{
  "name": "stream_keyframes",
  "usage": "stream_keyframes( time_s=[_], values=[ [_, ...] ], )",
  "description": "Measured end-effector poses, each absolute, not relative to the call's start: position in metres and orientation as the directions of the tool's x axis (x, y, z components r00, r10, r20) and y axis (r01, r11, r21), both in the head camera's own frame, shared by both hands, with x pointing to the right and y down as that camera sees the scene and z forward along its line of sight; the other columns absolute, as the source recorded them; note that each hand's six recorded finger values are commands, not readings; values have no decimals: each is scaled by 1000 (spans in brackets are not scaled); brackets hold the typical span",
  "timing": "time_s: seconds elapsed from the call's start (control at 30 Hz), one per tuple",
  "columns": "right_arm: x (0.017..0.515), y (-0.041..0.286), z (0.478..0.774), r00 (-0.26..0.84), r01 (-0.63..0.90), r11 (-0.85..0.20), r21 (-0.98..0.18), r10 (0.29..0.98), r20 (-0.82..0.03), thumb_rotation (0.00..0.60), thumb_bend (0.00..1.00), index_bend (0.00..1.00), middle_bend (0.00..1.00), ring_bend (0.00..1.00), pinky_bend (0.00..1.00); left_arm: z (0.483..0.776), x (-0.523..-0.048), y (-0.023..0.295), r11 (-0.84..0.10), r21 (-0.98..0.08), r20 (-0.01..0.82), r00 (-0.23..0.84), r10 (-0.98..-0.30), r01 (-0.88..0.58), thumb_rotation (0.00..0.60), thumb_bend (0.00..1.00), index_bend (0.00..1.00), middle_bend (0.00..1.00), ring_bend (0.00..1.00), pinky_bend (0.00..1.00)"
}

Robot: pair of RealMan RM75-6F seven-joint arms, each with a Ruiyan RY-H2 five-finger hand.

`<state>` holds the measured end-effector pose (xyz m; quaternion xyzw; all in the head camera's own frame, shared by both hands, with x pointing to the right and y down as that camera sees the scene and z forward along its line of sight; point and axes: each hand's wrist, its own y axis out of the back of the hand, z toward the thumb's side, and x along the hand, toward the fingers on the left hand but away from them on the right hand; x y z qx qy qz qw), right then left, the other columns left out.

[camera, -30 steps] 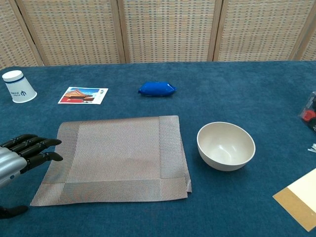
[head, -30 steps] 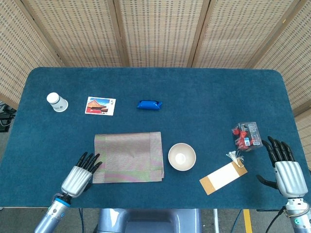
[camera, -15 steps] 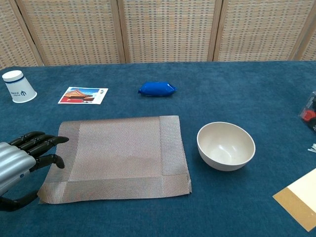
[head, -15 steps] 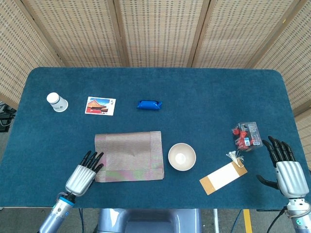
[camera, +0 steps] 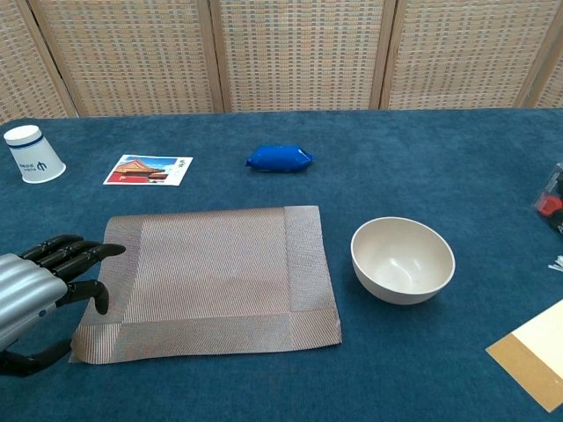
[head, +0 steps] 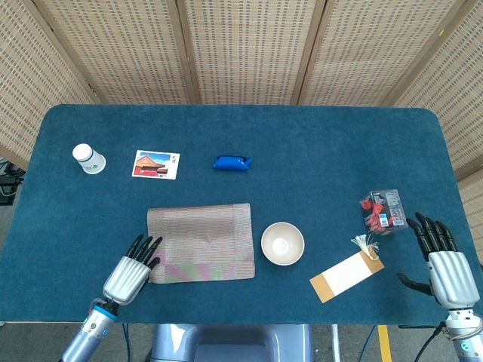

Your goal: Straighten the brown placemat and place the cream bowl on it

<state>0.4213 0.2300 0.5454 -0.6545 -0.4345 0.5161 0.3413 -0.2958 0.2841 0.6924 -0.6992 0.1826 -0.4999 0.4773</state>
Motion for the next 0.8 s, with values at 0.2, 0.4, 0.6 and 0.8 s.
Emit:
stream_keyframes(
  time_s=[0.2,0.4,0.6,0.8],
  values=[
    [421,230,544,92,225,-390,-893,921,-379,600,48,66,0,0,0,694,-296,286,-512,-835,545,423,-724,201,600,375,407,0,0,0],
    [421,231,543,93,229,-390,-892,921,-379,600,47,66,0,0,0,695,-296,289,-561,-809,579,407,-706,177,600,377,444,0,0,0],
    [420,231,544,97,229,-394,-890,919,-382,600,45,66,0,0,0,697,-295,289,-573,-800,590,400,-701,176,600,396,565,0,0,0],
    [419,232,545,98,229,-399,-888,917,-387,600,44,66,0,0,0,695,-294,288,-567,-807,580,399,-710,163,600,487,613,0,0,0]
  ],
)
